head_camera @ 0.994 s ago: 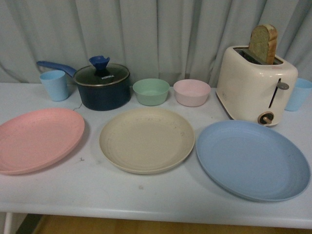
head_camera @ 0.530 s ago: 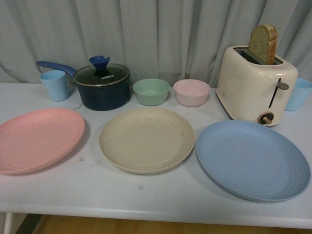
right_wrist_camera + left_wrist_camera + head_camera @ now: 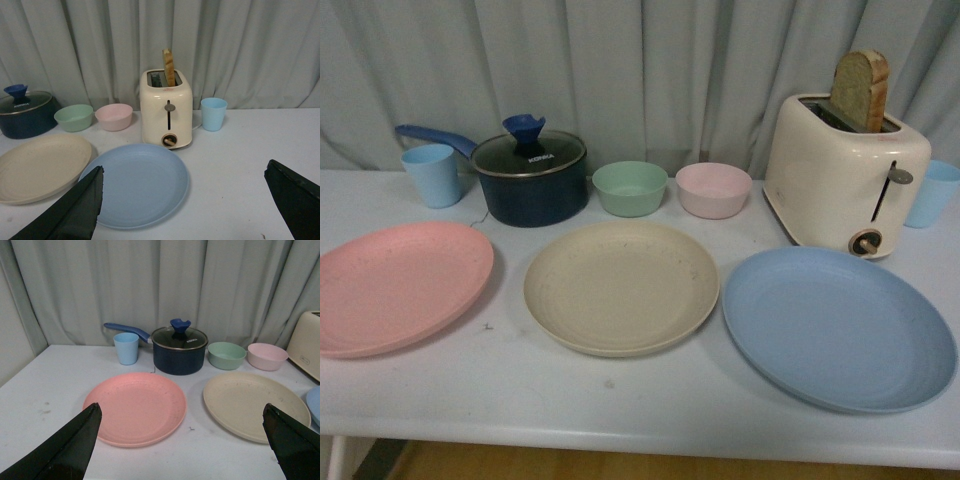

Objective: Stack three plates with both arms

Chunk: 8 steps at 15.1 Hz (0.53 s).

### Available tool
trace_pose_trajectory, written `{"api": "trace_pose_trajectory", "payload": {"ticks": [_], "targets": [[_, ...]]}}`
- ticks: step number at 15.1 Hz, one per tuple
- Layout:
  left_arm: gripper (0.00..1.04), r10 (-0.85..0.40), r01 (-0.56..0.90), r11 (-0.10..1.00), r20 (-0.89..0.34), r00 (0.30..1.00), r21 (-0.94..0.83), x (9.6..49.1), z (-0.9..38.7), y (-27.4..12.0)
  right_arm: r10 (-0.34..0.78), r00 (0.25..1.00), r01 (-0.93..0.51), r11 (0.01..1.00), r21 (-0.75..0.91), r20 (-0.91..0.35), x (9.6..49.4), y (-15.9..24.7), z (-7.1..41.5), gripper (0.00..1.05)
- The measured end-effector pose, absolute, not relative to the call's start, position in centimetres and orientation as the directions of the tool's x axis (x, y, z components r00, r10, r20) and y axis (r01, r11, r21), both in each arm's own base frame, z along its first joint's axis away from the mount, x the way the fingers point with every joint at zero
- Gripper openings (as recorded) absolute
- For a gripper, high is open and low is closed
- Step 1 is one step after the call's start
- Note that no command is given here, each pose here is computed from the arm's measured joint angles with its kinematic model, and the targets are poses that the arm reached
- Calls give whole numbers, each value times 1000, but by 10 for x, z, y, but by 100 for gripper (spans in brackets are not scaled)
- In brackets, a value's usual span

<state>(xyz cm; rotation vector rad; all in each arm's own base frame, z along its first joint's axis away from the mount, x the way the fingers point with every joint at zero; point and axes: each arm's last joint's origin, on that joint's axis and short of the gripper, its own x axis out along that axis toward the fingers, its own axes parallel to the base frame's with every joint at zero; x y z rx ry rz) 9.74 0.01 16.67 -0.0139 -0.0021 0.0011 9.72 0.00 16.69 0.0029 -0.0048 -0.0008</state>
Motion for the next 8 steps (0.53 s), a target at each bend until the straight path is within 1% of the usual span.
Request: {"api": "trace_pose_trajectory", "payload": {"ticks": [8], "targets": [[98,1,-1,1000,2,1000,-14,97,167,0,-1,1000,1,1000,2,5,97,0,167,98]]}}
